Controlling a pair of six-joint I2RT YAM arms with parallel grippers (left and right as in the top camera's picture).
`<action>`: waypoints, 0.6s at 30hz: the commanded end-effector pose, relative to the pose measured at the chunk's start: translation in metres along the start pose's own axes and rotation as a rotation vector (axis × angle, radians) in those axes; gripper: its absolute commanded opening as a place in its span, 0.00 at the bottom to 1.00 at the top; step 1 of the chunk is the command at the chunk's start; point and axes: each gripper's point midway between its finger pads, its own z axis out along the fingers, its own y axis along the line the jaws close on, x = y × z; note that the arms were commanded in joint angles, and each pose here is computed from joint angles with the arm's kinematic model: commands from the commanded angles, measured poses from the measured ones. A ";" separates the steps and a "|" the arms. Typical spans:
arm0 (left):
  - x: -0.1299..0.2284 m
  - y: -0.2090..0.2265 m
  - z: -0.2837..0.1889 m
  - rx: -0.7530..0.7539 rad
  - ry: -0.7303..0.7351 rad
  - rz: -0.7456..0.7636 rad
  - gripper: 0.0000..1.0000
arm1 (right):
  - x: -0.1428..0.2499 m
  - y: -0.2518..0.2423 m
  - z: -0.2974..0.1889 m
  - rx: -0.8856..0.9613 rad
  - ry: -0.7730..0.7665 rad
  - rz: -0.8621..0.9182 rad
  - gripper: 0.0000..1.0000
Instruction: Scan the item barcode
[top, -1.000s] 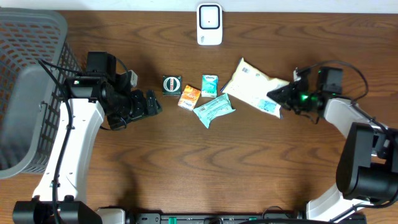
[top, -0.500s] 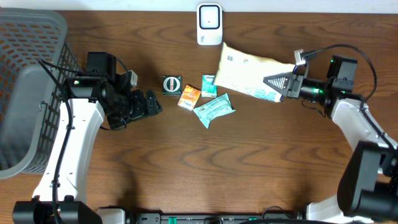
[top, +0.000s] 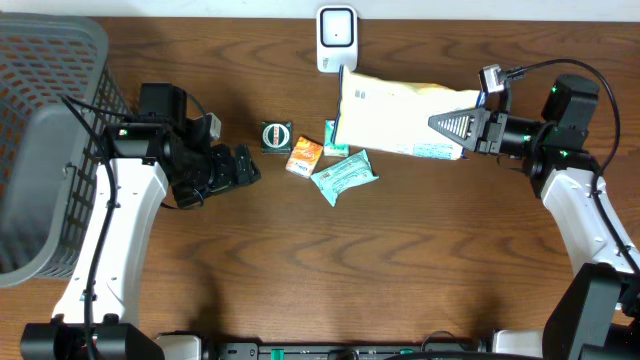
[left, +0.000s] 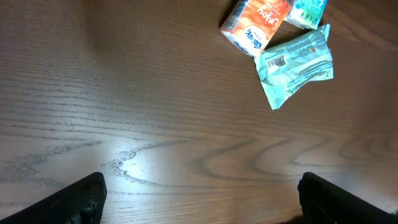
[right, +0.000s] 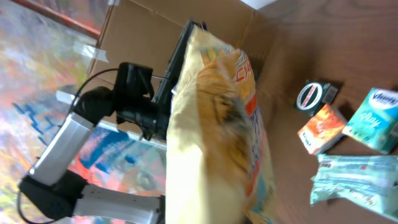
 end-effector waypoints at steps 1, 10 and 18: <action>0.001 0.000 0.003 0.003 0.012 0.011 0.98 | 0.001 0.018 0.002 -0.044 0.033 0.046 0.01; 0.001 0.000 0.003 0.003 0.012 0.011 0.98 | 0.010 0.024 0.020 -0.070 0.086 0.037 0.01; 0.001 0.000 0.003 0.003 0.012 0.011 0.98 | 0.007 0.023 0.020 -0.058 0.075 0.016 0.01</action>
